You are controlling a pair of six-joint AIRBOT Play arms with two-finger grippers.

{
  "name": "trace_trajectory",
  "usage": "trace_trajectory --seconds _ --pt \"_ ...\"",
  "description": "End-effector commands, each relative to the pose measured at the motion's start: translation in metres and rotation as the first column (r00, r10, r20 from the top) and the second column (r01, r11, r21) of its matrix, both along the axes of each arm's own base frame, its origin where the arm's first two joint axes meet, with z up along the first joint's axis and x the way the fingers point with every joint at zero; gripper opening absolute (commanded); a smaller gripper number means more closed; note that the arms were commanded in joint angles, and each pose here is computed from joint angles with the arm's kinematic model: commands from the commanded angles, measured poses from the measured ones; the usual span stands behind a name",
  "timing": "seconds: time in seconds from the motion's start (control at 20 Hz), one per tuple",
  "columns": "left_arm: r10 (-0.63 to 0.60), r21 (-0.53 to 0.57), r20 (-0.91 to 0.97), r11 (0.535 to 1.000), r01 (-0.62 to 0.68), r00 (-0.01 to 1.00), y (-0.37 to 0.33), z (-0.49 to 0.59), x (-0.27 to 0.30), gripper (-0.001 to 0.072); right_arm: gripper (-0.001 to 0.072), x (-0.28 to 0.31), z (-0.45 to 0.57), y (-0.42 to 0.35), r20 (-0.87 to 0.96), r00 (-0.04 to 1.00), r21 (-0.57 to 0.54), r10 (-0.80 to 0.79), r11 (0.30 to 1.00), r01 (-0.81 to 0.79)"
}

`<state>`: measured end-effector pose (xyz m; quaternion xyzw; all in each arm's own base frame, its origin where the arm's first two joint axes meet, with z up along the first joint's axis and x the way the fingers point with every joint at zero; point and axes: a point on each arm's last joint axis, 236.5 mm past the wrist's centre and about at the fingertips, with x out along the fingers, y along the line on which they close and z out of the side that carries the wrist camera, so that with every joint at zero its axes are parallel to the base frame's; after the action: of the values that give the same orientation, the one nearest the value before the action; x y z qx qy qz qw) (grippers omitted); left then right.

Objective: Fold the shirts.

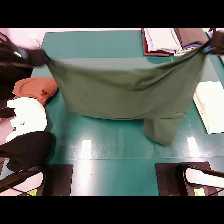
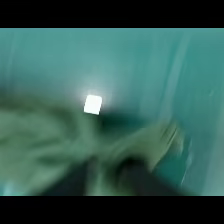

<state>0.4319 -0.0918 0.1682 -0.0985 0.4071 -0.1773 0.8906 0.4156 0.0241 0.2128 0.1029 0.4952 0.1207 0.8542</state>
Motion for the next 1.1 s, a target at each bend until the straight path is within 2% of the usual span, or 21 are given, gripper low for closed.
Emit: trace_trajectory --seconds 0.0,0.15,0.35,0.45,0.7,1.05 --pt "0.032 -0.007 -0.221 0.999 -0.035 0.975 0.006 -0.104 0.007 0.0547 0.0443 0.022 -0.089 0.007 -0.233 0.972 0.040 0.028 0.999 -0.020" --pt "0.113 -0.014 -0.227 0.993 -0.120 0.967 0.038 -0.104 0.013 0.0567 0.0440 0.026 -0.105 0.002 -0.270 0.963 0.051 0.020 0.999 -0.006" --pt "0.096 -0.008 -0.409 0.994 -0.109 0.908 0.056 -0.143 -0.031 0.0566 0.0440 0.014 -0.091 -0.010 -0.231 0.973 0.048 -0.021 0.998 0.033" --pt "0.073 -0.012 -0.483 0.996 -0.091 0.872 0.045 -0.174 -0.054 0.0487 0.0439 0.006 -0.093 -0.009 -0.210 0.977 0.048 -0.040 0.998 0.051" --pt "0.016 -0.023 -0.529 0.999 -0.034 0.849 0.002 -0.228 -0.084 0.0489 0.0439 -0.022 -0.110 -0.006 -0.205 0.976 0.055 -0.071 0.995 0.084" --pt "-0.028 -0.025 -0.496 1.000 0.018 0.868 -0.037 -0.244 -0.087 0.0487 0.0439 -0.048 -0.127 -0.002 -0.225 0.971 0.056 -0.080 0.994 0.095"
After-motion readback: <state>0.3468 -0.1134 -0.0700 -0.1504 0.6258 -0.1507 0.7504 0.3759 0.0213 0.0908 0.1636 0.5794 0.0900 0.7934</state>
